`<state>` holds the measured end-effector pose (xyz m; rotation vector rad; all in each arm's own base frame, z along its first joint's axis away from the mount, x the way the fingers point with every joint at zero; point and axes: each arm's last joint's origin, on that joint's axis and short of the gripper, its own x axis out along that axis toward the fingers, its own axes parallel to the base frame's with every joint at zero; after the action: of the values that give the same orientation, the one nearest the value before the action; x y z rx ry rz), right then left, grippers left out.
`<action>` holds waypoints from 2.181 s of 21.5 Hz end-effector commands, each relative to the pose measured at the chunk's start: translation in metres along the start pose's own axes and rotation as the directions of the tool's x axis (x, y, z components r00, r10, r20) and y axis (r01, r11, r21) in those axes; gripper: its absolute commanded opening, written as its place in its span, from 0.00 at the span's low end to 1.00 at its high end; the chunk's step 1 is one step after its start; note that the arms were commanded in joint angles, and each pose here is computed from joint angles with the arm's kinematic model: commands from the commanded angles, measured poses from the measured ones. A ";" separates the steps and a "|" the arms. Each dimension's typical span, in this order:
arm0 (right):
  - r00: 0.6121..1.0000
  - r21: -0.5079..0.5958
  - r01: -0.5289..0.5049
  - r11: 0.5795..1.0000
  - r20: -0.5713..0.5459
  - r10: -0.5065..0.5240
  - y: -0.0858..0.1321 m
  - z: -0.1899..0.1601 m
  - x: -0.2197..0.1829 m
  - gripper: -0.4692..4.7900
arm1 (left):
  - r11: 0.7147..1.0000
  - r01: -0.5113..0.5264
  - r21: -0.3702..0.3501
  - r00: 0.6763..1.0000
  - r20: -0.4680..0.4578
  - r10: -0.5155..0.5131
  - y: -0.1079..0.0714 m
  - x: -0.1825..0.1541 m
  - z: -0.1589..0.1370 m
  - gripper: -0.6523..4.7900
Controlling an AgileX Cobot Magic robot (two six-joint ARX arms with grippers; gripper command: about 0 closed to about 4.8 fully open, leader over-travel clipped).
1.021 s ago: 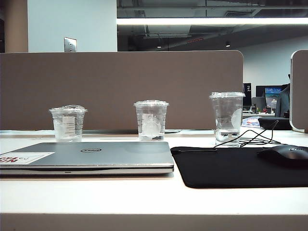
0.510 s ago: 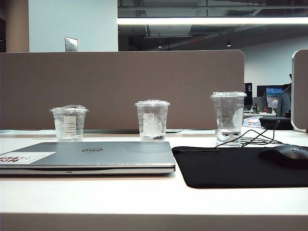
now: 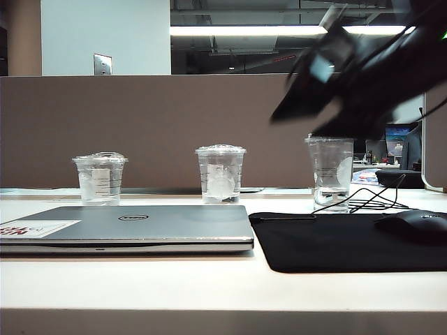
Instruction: Pick up the coffee cup on the middle and place it on the right side of the laptop.
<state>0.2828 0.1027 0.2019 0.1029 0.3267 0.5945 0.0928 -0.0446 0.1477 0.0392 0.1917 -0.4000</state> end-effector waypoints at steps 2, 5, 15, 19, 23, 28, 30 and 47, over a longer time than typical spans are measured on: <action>0.991 0.008 -0.099 0.995 0.085 0.098 -0.016 -0.004 0.060 1.00 | 1.000 0.000 0.001 0.999 0.051 0.000 0.000 -0.003 0.005 0.11; 0.992 -0.045 -0.084 0.995 0.095 0.088 -0.024 -0.005 0.098 1.00 | 1.000 0.000 -0.001 0.997 0.072 0.000 0.000 -0.005 0.006 0.11; 0.994 -0.113 -0.101 0.988 0.018 0.103 -0.041 -0.001 0.163 1.00 | 1.000 -0.001 0.001 0.999 0.053 0.001 0.000 -0.005 0.004 0.11; 0.990 -0.107 -0.138 0.985 -0.007 0.138 -0.039 -0.003 0.175 1.00 | 1.000 -0.001 0.001 0.999 0.054 0.001 0.000 -0.005 0.004 0.11; 0.988 -0.128 -0.153 0.980 -0.019 0.151 -0.032 -0.005 0.184 1.00 | 1.000 -0.001 0.001 0.999 0.053 0.001 0.000 -0.005 0.004 0.11; 0.987 -0.127 -0.159 0.979 -0.035 0.156 -0.030 -0.014 0.195 1.00 | 1.000 0.000 0.001 0.999 0.053 0.000 0.000 -0.005 0.004 0.11; 0.989 -0.132 -0.146 0.980 -0.026 0.144 -0.029 -0.016 0.197 1.00 | 1.000 -0.001 0.001 0.999 0.053 0.001 0.000 -0.005 0.004 0.11; 0.988 -0.129 -0.151 0.980 0.002 0.153 -0.031 -0.008 0.213 1.00 | 1.000 -0.001 0.001 0.999 0.050 0.001 0.000 -0.005 0.004 0.11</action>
<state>0.4613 0.1955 0.1269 0.0008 0.2767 0.7555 0.0894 -0.0429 0.1506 0.0284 0.1520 -0.4003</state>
